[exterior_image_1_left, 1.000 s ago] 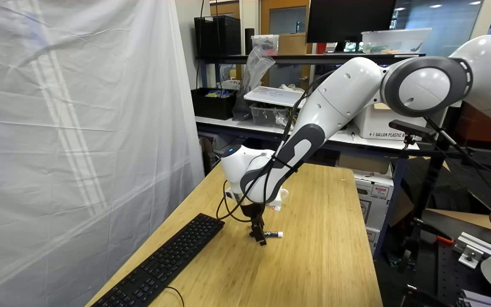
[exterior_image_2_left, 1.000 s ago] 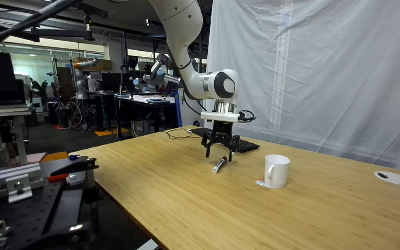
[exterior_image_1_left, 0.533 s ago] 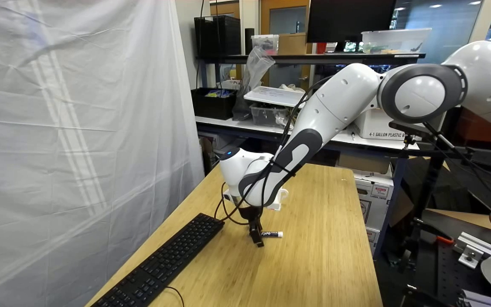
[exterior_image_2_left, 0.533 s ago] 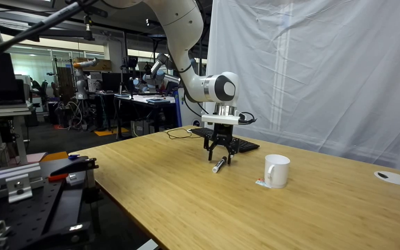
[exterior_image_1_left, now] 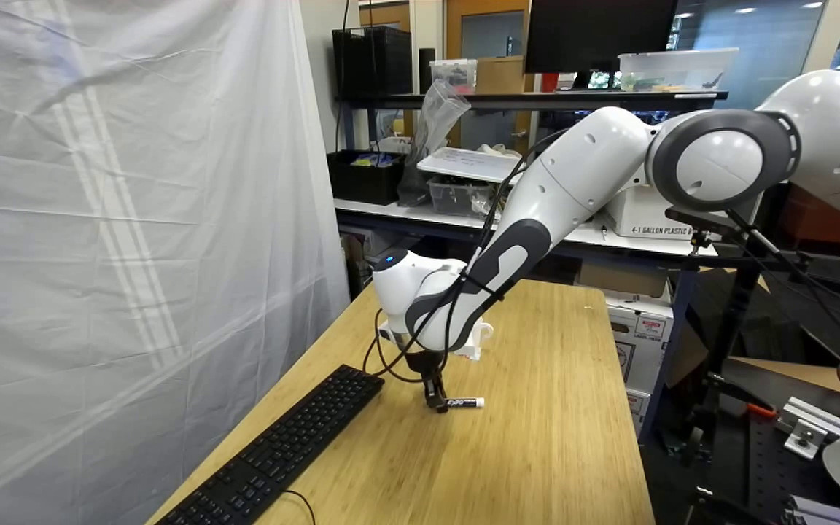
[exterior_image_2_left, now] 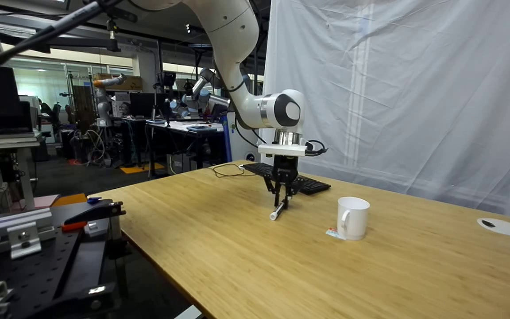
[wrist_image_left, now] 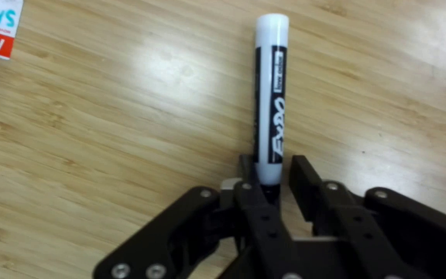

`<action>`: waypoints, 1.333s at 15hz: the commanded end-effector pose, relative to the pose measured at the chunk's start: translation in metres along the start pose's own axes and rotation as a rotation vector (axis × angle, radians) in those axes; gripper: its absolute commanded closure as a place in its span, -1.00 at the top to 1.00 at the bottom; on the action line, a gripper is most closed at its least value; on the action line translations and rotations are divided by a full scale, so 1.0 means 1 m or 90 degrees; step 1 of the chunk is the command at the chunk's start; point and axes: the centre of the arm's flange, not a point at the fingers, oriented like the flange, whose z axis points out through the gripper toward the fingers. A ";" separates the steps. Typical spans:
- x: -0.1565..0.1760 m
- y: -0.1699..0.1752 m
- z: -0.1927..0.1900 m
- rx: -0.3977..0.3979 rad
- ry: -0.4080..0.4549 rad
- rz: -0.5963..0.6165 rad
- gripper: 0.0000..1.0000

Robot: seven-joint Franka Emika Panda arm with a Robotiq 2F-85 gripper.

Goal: Put the marker in the mug

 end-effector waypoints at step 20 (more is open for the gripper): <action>-0.057 0.053 -0.092 0.044 0.140 0.526 -0.91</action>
